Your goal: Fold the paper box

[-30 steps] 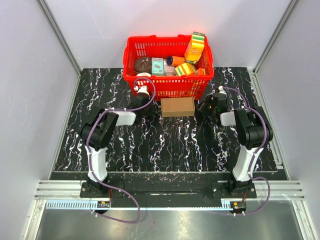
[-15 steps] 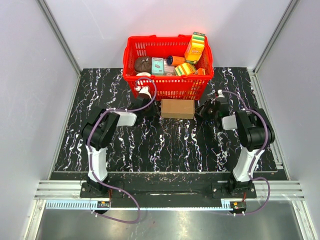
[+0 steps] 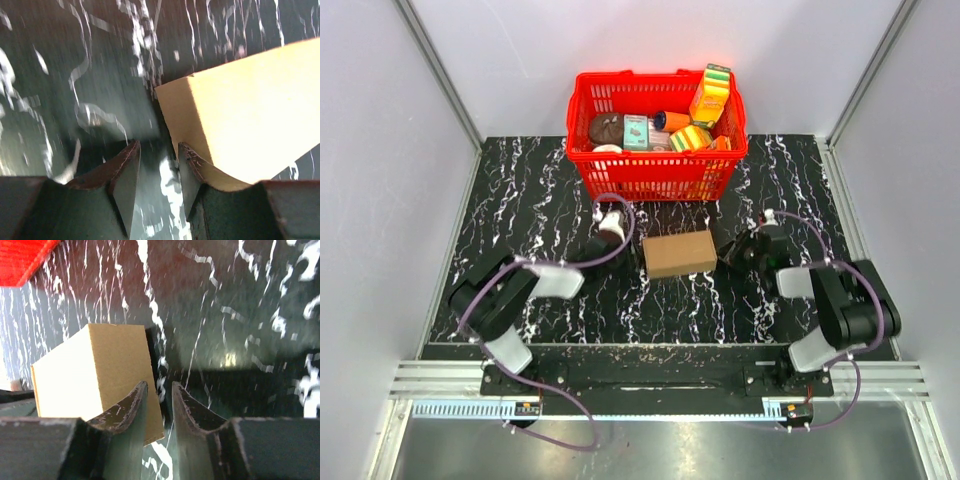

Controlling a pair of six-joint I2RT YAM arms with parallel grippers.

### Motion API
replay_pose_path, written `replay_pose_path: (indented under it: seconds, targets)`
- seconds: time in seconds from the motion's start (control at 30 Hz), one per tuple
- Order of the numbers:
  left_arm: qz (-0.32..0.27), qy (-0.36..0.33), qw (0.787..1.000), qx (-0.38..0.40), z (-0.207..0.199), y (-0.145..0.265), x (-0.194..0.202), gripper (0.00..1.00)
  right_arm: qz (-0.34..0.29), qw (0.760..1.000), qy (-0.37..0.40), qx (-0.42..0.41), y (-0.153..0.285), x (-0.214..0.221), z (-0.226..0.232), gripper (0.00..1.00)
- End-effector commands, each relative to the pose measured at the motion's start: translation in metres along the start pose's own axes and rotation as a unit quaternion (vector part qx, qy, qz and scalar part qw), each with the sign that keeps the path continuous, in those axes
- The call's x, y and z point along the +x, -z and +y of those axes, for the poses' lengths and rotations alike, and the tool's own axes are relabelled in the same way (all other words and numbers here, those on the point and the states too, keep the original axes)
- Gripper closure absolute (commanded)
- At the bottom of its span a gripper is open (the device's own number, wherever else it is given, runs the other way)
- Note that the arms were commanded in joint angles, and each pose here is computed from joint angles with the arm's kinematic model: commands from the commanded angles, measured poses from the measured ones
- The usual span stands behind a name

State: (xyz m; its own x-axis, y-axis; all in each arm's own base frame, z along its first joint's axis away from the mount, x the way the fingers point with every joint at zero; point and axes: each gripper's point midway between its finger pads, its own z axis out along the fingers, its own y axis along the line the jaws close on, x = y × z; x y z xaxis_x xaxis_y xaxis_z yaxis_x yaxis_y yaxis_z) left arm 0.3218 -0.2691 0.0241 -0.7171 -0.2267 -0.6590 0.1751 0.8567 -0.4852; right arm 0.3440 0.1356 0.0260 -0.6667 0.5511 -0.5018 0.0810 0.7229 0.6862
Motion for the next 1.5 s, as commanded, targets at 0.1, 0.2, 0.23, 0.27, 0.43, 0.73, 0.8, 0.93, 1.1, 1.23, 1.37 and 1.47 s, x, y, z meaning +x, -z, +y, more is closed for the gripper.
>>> replay_pose_path:
  seconds: [0.1,0.2,0.23,0.27,0.43,0.73,0.8,0.93,1.1,1.23,1.37,1.47]
  targets:
    - [0.046,0.019,0.998,0.039,-0.036,0.069,0.084,0.57,0.021,0.999,0.007,-0.037,0.035,0.017,0.034,0.64]
    - [0.062,0.004,0.997,0.045,-0.053,0.088,0.107,0.57,0.02,0.999,0.014,-0.029,0.038,0.015,0.034,0.61]
    - [0.066,0.002,0.997,0.039,-0.056,0.092,0.112,0.57,0.023,1.0,0.012,-0.014,0.04,0.017,0.028,0.6]
    - [0.077,-0.013,0.997,0.023,-0.056,0.1,0.123,0.57,-0.001,1.0,0.021,0.004,0.042,0.005,0.026,0.59]
    - [0.089,0.008,0.996,-0.019,-0.04,0.126,0.143,0.57,-0.055,0.988,0.038,0.136,0.065,-0.025,-0.005,0.48]
    - [-0.039,-0.003,0.998,-0.042,-0.013,0.184,0.063,0.54,-0.039,0.975,0.012,0.22,0.103,-0.026,-0.014,0.62]
    - [-0.085,-0.038,0.994,-0.053,-0.009,0.187,0.03,0.58,-0.009,0.978,-0.001,0.209,0.102,-0.012,-0.011,0.75]
    - [-0.102,-0.054,0.993,-0.013,-0.026,0.158,-0.013,0.98,0.018,0.981,-0.017,0.192,0.102,0.01,-0.008,0.93]
    - [-0.057,-0.109,0.992,-0.034,-0.027,0.101,-0.016,1.0,0.056,0.984,-0.021,0.167,0.094,0.037,0.004,0.99]
    - [-0.022,-0.112,0.993,-0.02,-0.042,0.059,-0.008,1.0,0.084,0.982,-0.015,0.168,0.079,0.056,0.008,0.99]
    - [0.005,-0.112,0.994,-0.002,-0.051,0.035,0.005,1.0,0.098,0.98,-0.013,0.171,0.07,0.066,0.005,1.0]
    - [0.014,-0.113,0.993,0.019,-0.06,0.028,0.008,1.0,0.104,0.98,-0.015,0.171,0.066,0.07,0.002,1.0]
